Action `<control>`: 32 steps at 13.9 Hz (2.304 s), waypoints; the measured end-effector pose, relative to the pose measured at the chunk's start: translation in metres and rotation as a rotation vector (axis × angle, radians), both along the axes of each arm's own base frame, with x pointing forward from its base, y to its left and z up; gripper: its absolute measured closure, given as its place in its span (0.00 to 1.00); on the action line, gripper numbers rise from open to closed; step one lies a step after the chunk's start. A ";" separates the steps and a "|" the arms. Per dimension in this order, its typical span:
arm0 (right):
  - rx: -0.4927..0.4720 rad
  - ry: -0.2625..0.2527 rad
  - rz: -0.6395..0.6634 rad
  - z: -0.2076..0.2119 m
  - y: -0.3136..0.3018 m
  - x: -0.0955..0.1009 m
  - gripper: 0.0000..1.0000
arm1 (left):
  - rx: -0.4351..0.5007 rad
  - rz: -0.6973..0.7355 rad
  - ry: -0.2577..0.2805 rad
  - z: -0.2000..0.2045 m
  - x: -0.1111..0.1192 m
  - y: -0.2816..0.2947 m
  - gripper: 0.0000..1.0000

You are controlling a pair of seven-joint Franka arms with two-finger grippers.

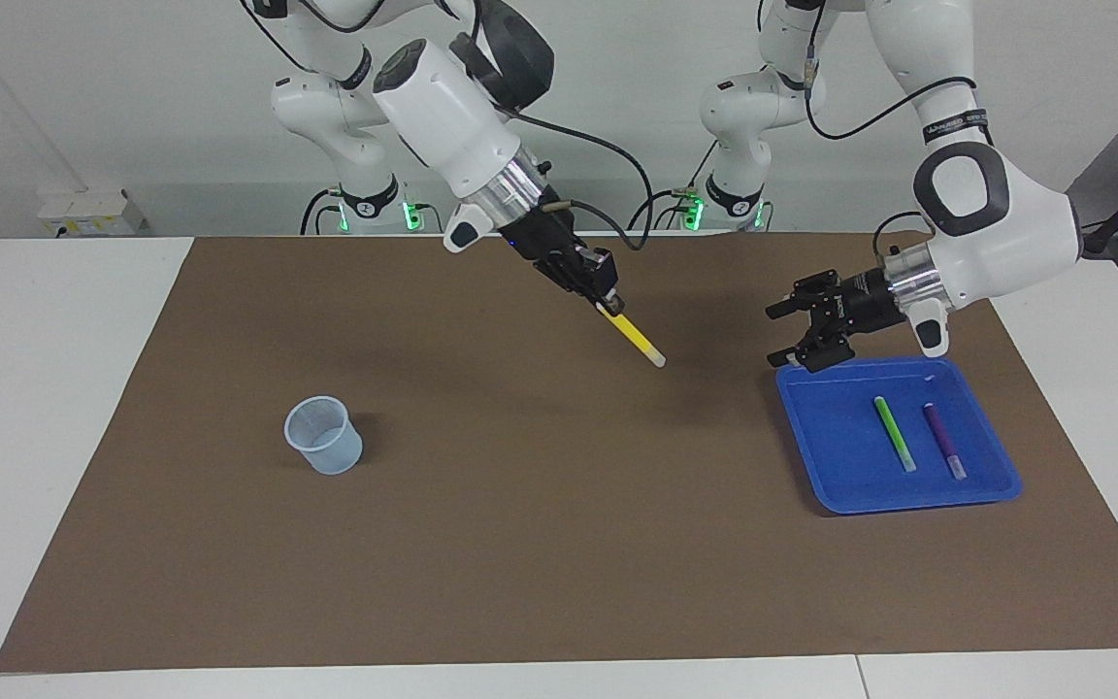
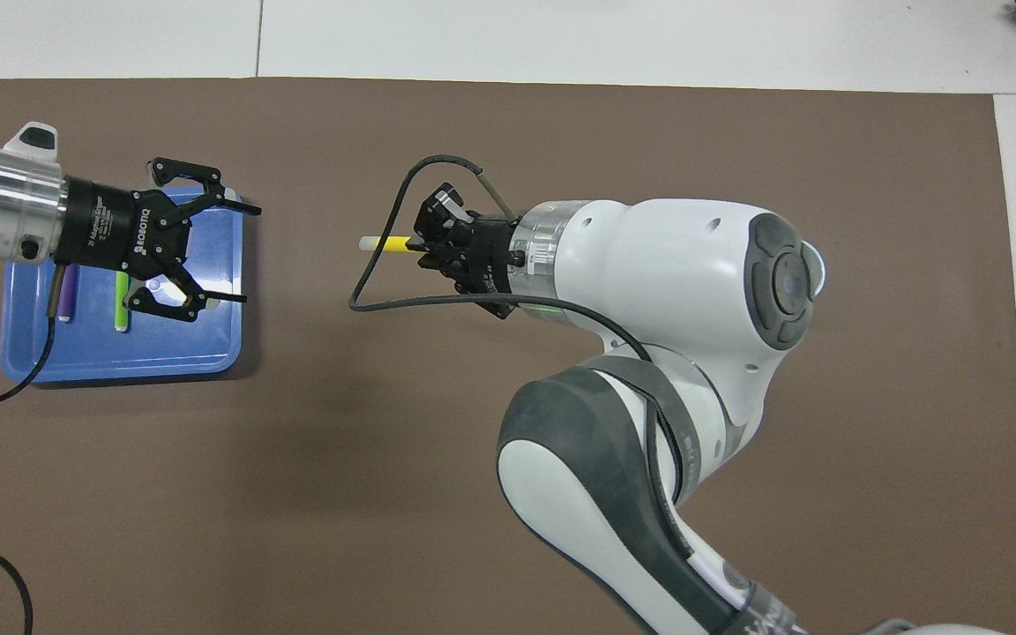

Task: Right arm passes pens to left for tray arrangement
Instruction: 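Carry the yellow pen toward the left gripper while the left gripper opens, then close the left gripper on the yellow pen beside the right gripper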

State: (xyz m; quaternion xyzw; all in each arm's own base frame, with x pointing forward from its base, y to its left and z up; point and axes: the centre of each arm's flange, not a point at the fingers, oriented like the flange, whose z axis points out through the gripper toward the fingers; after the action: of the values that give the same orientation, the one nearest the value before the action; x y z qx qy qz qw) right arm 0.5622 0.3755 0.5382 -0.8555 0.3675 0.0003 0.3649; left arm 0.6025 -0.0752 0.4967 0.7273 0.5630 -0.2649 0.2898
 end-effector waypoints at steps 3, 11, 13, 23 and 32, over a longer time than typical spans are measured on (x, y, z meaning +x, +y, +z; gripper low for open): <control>0.021 -0.002 -0.010 -0.006 0.019 -0.007 0.82 | -0.002 -0.001 -0.016 0.016 0.002 -0.025 0.03; 0.025 0.001 -0.011 -0.009 0.025 -0.009 0.82 | 0.032 -0.053 -0.065 0.017 -0.005 -0.088 0.07; 0.025 0.001 -0.011 -0.009 0.025 -0.009 0.82 | 0.037 -0.036 -0.058 0.018 -0.006 -0.099 0.13; 0.024 0.003 -0.011 -0.010 0.025 -0.009 0.82 | 0.050 -0.033 -0.054 0.003 -0.012 -0.121 0.29; 0.024 0.003 -0.011 -0.010 0.025 -0.009 0.82 | 0.053 -0.023 -0.056 0.003 -0.010 -0.116 0.60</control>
State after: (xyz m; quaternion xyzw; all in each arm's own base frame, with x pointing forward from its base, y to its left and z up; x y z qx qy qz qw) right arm 0.5536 0.4006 0.5285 -0.8489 0.3727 0.0039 0.3748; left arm 0.5922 -0.1910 0.4995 0.7482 0.5532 -0.2325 0.2829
